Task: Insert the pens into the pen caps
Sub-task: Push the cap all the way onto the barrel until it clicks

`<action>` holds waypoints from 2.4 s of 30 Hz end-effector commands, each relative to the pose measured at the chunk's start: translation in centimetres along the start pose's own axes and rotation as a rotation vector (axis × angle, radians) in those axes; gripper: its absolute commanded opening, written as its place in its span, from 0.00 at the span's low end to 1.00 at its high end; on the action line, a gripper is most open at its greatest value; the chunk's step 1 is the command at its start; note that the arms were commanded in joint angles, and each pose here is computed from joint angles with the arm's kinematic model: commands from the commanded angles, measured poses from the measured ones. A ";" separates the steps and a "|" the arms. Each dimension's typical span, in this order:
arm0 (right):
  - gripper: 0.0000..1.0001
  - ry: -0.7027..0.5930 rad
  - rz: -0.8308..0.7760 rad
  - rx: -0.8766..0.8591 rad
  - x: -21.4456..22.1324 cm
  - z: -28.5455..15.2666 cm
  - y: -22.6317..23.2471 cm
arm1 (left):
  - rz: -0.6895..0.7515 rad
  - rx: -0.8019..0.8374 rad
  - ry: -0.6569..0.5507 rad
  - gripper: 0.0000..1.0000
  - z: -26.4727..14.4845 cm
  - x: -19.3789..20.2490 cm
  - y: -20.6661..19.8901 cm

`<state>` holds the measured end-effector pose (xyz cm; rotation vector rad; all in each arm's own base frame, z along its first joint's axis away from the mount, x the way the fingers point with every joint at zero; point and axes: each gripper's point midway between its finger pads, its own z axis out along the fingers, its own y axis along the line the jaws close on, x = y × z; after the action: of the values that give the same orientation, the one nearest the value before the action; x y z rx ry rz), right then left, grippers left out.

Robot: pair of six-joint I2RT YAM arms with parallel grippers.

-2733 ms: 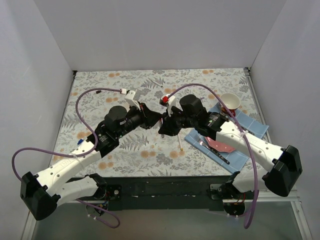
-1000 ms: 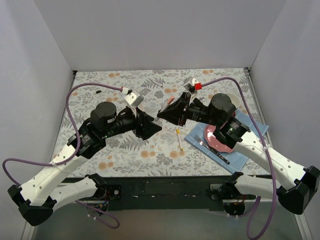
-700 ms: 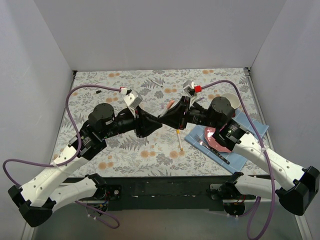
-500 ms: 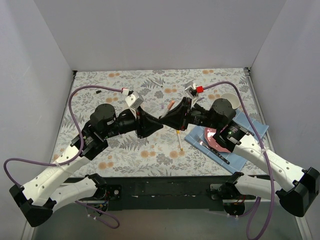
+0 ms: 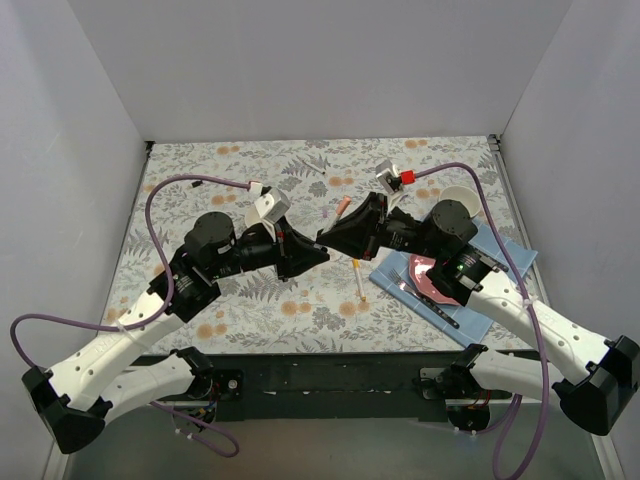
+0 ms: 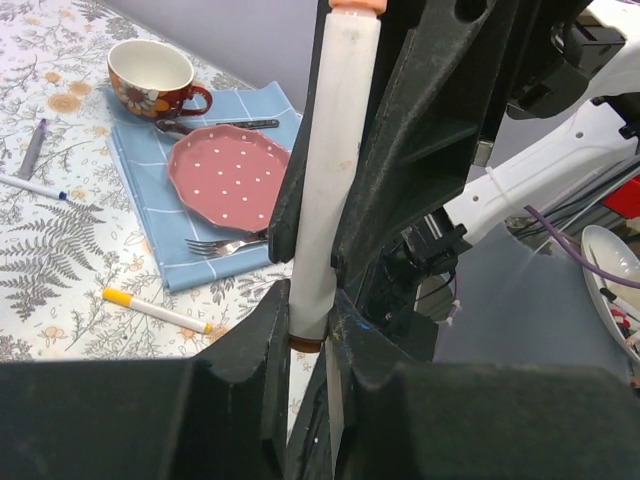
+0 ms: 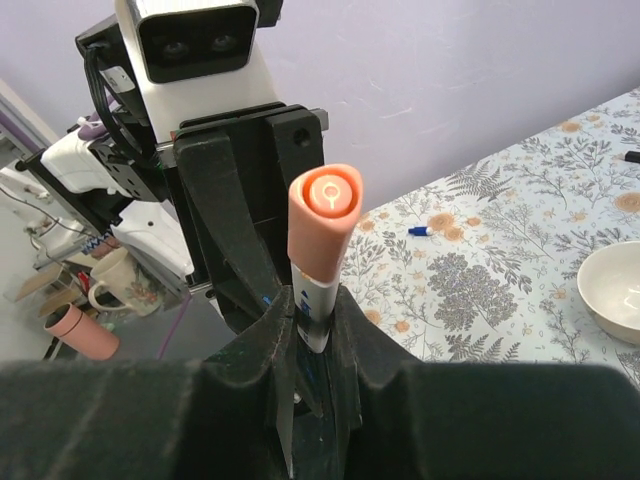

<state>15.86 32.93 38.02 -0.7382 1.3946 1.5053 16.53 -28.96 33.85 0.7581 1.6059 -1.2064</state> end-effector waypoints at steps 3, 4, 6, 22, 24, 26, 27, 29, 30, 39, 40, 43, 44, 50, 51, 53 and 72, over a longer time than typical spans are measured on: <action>0.03 -0.061 -0.059 -0.077 -1.6 -0.2 1.8 | -0.010 0.066 -0.072 0.00 -0.1 -1.0 -1.3; 0.06 -0.066 -0.060 -0.080 -1.7 -0.2 2.0 | -0.027 0.087 -0.073 0.00 -0.2 -1.0 -1.7; 0.17 -0.082 -0.069 -0.083 -2.1 -0.3 2.2 | -0.035 0.111 -0.092 0.00 -0.1 -0.9 -1.9; 0.31 -0.204 -0.088 -0.083 -4.6 -0.6 2.8 | -0.073 0.164 -0.111 0.00 0.0 -0.2 -2.5; 0.30 -0.220 -0.096 -0.082 -4.8 -0.8 3.0 | -0.074 0.161 -0.112 0.00 0.0 -0.2 -2.5; 0.30 -0.227 -0.099 -0.084 -4.7 -1.0 3.0 | -0.077 0.160 -0.112 0.00 0.0 -0.1 -2.4; 0.31 -0.226 -0.099 -0.085 -4.7 -1.0 3.0 | -0.078 0.159 -0.114 0.00 0.0 -0.1 -2.4; 0.29 -0.222 -0.096 -0.088 -4.6 -0.9 3.0 | -0.082 0.161 -0.119 0.00 0.1 -0.2 -2.4; 0.10 -0.224 -0.097 -0.093 -4.6 -0.9 3.0 | -0.084 0.162 -0.121 0.00 0.1 -0.2 -2.4; 0.01 -0.194 -0.092 -0.098 -3.7 -1.0 3.0 | -0.060 0.144 -0.131 0.47 0.5 -2.0 -2.4; 0.01 -0.190 -0.090 -0.095 -3.5 -1.1 2.9 | -0.054 0.140 -0.128 0.48 0.5 -2.1 -2.4; 0.01 -0.175 -0.086 -0.092 -3.1 -1.1 2.7 | -0.028 0.140 -0.116 0.48 0.8 -3.0 -2.5; 0.01 -0.170 -0.083 -0.092 -3.0 -1.1 2.7 | -0.022 0.140 -0.117 0.47 0.9 -3.3 -2.6; 0.01 -0.156 -0.075 -0.079 -2.5 -1.1 2.3 | 0.002 0.157 -0.114 0.34 0.9 -3.7 -2.9; 0.01 -0.155 -0.072 -0.078 -2.4 -1.1 2.3 | 0.002 0.158 -0.113 0.28 1.0 -3.7 -2.9; 0.01 -0.154 -0.067 -0.076 -2.3 -1.0 2.1 | 0.001 0.163 -0.112 0.17 1.0 -3.6 -2.9; 0.74 -0.117 -0.087 -0.101 -1.9 -2.2 3.6 | -0.042 0.238 -0.107 0.00 -0.3 -1.0 -4.0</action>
<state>13.82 31.39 38.86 -0.7391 1.2691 1.5513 14.55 -30.38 34.92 0.7699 1.4839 -1.4216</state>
